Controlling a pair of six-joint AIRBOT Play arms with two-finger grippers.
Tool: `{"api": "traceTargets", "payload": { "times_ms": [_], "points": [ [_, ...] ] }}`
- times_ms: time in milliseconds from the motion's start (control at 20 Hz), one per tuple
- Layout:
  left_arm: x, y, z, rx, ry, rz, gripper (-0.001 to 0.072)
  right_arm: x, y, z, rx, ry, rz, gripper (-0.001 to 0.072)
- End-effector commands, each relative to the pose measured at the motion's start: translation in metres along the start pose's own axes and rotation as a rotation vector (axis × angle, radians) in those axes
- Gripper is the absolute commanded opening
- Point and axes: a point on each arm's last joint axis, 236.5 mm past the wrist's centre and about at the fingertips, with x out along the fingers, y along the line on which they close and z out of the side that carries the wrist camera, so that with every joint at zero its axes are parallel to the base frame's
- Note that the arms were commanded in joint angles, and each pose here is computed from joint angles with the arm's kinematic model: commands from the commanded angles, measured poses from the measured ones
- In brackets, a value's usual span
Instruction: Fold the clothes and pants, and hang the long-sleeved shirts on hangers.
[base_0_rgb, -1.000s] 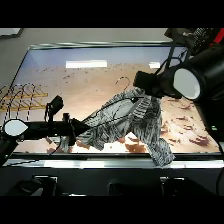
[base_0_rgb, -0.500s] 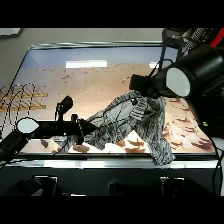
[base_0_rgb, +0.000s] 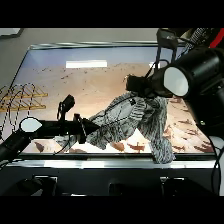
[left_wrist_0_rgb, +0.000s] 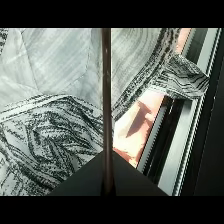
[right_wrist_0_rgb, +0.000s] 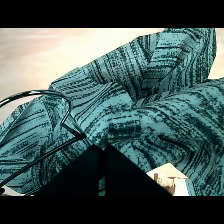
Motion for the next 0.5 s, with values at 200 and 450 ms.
{"api": "traceTargets", "payload": {
  "times_ms": [200, 450],
  "points": [
    [0.0001, 0.001, 0.0084, -0.021, -0.035, 0.004, 0.0016, 0.0073, 0.0057, -0.0049, -0.047, 0.026, 0.009, 0.0031],
    [0.0002, 0.0061, 0.0118, -0.025, -0.049, 0.027, 0.0015, 0.0096, 0.0099, -0.0077, -0.054, 0.04, 0.023, 0.0031]
  ]
}}
